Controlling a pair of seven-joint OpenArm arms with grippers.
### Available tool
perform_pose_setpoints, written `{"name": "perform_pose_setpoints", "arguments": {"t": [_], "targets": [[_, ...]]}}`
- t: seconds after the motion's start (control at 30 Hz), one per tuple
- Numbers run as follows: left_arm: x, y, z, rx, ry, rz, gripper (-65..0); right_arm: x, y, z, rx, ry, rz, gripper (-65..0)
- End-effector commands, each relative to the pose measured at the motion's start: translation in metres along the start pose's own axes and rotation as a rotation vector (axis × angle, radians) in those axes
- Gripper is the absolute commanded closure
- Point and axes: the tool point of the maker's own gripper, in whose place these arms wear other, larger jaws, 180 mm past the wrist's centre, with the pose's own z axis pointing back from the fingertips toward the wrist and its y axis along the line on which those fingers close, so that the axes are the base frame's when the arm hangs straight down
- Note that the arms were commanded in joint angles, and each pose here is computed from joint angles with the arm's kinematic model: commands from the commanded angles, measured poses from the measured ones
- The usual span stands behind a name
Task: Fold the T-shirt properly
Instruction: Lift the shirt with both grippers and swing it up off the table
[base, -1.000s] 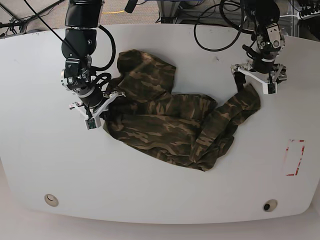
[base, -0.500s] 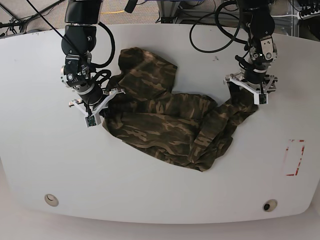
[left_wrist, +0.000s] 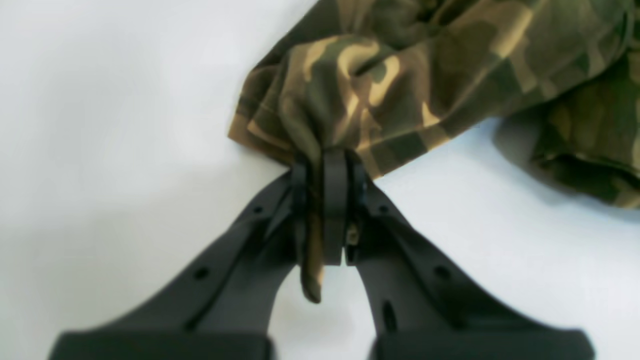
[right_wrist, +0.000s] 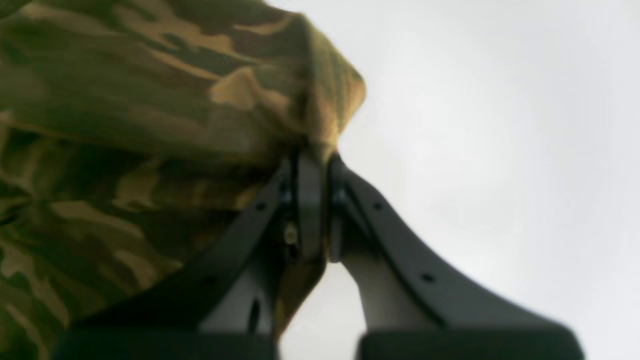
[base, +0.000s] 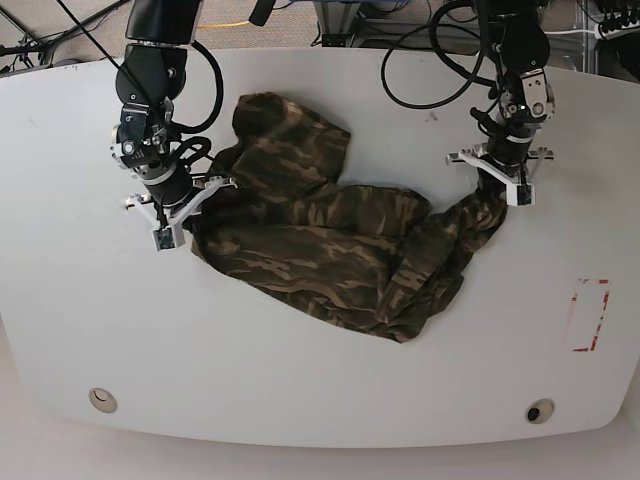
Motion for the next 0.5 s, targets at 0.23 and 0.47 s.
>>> {"name": "perform_pose_setpoints", "arguments": {"t": [0.23, 0.47], "targets": [[0.069, -0.021, 0.041, -0.104, -0.119, -0.23, -0.6, 0.031, -0.008, 0.007, -0.021, -0.09, 0.025, 0.0], [0.12, -0.01, 0.06, -0.036, -0.205, -0.278, -0.7, 0.066, -0.009, 0.007, -0.007, -0.16, 0.072, 0.0]]}}
